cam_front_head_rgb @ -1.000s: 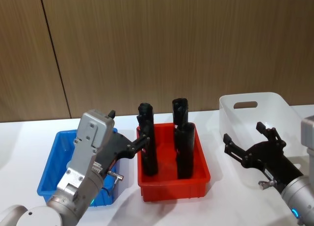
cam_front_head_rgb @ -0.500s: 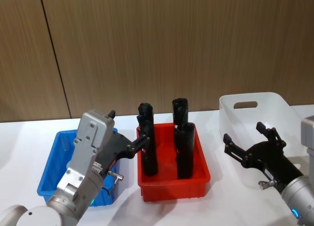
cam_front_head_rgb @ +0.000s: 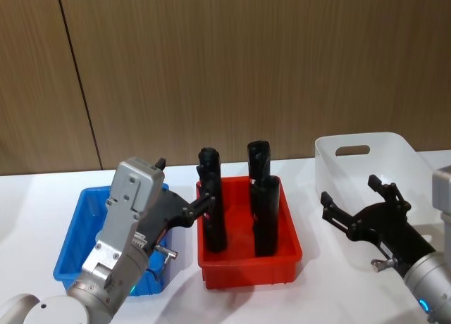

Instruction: Pick the cotton swabs from the blue box and place them into the white box.

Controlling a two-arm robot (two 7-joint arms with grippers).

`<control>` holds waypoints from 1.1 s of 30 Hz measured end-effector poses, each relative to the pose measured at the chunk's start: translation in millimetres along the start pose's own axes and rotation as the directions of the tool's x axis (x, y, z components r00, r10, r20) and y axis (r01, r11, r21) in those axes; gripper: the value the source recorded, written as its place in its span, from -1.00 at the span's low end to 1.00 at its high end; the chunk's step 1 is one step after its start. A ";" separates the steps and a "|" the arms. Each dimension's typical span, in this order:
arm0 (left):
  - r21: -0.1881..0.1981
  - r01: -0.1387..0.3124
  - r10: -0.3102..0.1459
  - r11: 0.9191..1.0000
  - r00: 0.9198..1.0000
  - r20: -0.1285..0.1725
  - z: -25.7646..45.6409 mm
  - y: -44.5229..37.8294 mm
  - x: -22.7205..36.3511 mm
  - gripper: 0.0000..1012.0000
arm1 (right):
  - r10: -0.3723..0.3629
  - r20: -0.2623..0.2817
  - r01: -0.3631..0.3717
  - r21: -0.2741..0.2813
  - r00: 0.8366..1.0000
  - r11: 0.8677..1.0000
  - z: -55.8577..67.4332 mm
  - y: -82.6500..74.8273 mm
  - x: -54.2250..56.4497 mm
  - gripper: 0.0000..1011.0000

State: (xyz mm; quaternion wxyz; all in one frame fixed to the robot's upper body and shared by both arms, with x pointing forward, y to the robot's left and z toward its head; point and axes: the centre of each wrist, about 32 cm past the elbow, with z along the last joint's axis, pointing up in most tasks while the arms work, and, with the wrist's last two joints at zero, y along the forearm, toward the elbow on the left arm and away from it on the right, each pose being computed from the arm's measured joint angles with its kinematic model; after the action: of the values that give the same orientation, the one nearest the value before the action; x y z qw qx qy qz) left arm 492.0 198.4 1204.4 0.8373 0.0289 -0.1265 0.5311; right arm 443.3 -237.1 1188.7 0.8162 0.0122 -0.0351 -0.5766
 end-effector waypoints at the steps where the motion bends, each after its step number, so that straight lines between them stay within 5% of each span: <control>1: 0.000 0.000 0.000 1.000 1.000 0.000 0.0 0.0 0.0 0.98 | 0.000 0.000 0.000 0.000 1.000 1.000 0.0 0.0 0.0 0.98; 13: 0.015 -0.007 0.007 1.000 1.000 -0.014 -1.0 -2.6 -1.7 0.98 | 0.000 0.000 0.000 0.000 1.000 1.000 0.0 0.0 0.0 0.98; 23: 0.074 -0.058 0.062 0.996 0.997 -0.056 -3.4 -7.8 -4.7 0.98 | 0.000 0.000 0.000 0.000 1.000 1.000 0.0 0.0 0.0 0.98; 33: 0.177 -0.160 0.179 0.971 0.979 -0.096 -6.1 -12.4 -3.2 0.98 | 0.000 0.000 0.000 0.000 1.000 1.000 0.0 0.0 0.0 0.98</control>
State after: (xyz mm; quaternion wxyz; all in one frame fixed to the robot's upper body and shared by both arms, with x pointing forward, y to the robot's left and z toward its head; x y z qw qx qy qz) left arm 502.9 191.3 1198.8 0.7891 0.0591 -0.0361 0.6103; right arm 443.3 -237.1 1188.7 0.8162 0.0122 -0.0351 -0.5766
